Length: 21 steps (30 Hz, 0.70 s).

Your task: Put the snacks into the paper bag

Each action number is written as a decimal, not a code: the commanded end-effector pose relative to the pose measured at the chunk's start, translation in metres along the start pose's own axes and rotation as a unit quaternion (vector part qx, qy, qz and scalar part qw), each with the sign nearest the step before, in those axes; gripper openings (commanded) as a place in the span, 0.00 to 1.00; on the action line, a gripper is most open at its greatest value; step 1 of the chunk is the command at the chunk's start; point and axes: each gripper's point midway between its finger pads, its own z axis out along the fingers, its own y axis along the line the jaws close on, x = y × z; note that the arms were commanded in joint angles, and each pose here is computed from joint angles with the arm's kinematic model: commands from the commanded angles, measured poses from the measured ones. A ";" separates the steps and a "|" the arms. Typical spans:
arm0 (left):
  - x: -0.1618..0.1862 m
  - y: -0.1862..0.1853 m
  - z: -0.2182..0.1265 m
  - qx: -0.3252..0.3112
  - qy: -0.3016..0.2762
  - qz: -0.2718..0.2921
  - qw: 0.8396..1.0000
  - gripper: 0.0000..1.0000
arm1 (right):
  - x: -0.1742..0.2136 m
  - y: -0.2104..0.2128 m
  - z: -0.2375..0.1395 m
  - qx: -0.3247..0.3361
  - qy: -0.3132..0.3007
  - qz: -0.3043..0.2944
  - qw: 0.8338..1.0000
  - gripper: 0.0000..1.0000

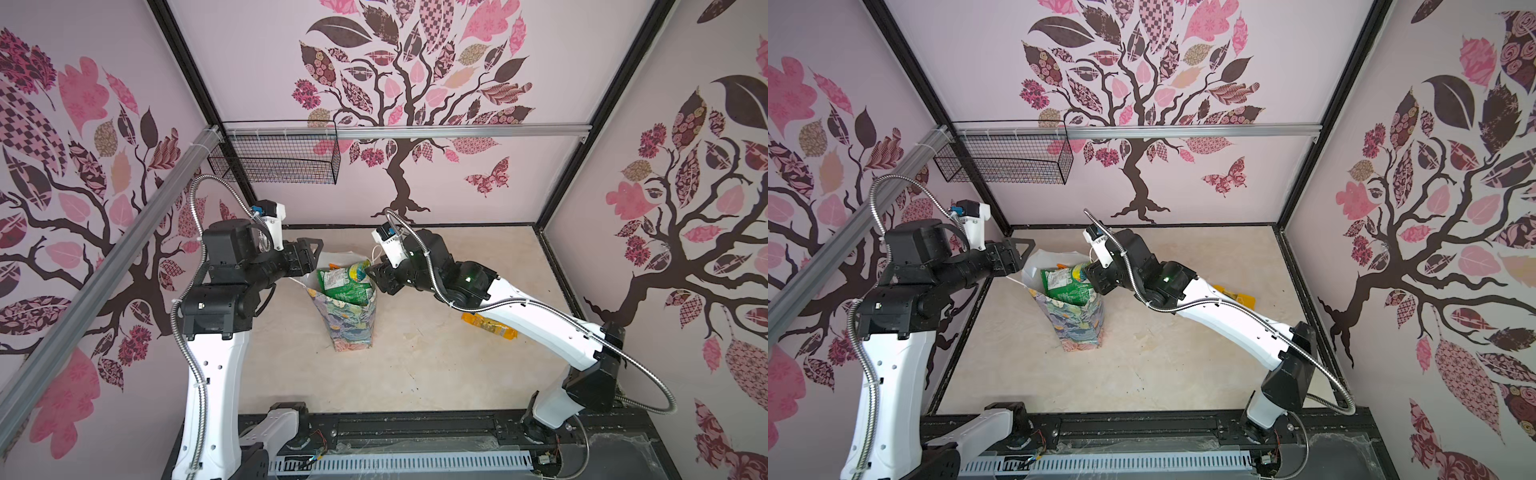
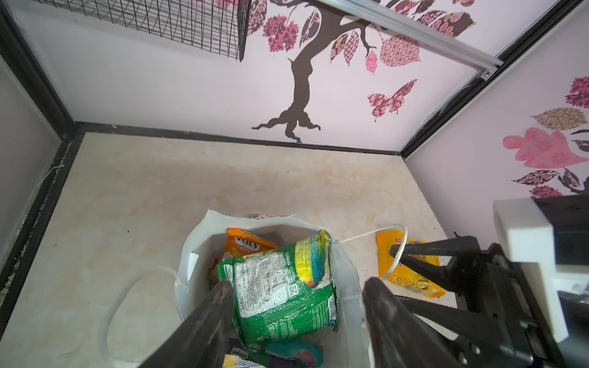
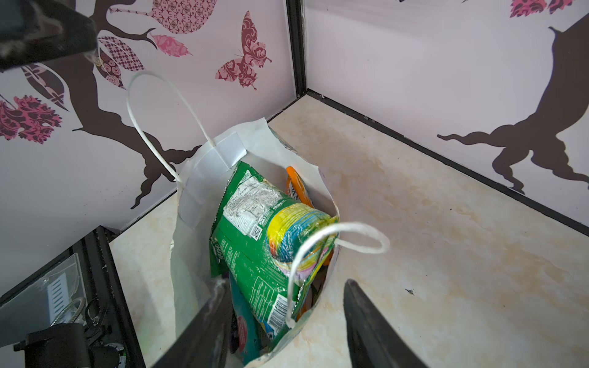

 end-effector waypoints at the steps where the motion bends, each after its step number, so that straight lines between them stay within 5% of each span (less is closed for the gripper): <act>1: 0.015 -0.001 0.006 0.010 0.027 0.000 1.000 0.66 | -0.014 0.001 0.009 0.003 -0.011 -0.008 1.000 0.54; 6: 0.043 -0.019 0.028 0.018 0.091 0.035 0.995 0.53 | -0.023 -0.007 0.007 0.006 -0.020 -0.009 1.000 0.22; 11: 0.075 -0.048 0.060 0.057 0.165 0.055 0.983 0.41 | -0.035 -0.009 -0.006 -0.003 -0.041 -0.014 0.999 0.01; 15: 0.096 -0.045 0.082 0.063 0.207 0.044 0.975 0.36 | -0.037 -0.007 -0.013 -0.009 -0.045 -0.025 0.999 0.00; 21: 0.122 -0.042 0.110 0.073 0.255 0.029 0.964 0.15 | -0.037 -0.009 -0.020 -0.007 -0.050 -0.027 0.998 0.00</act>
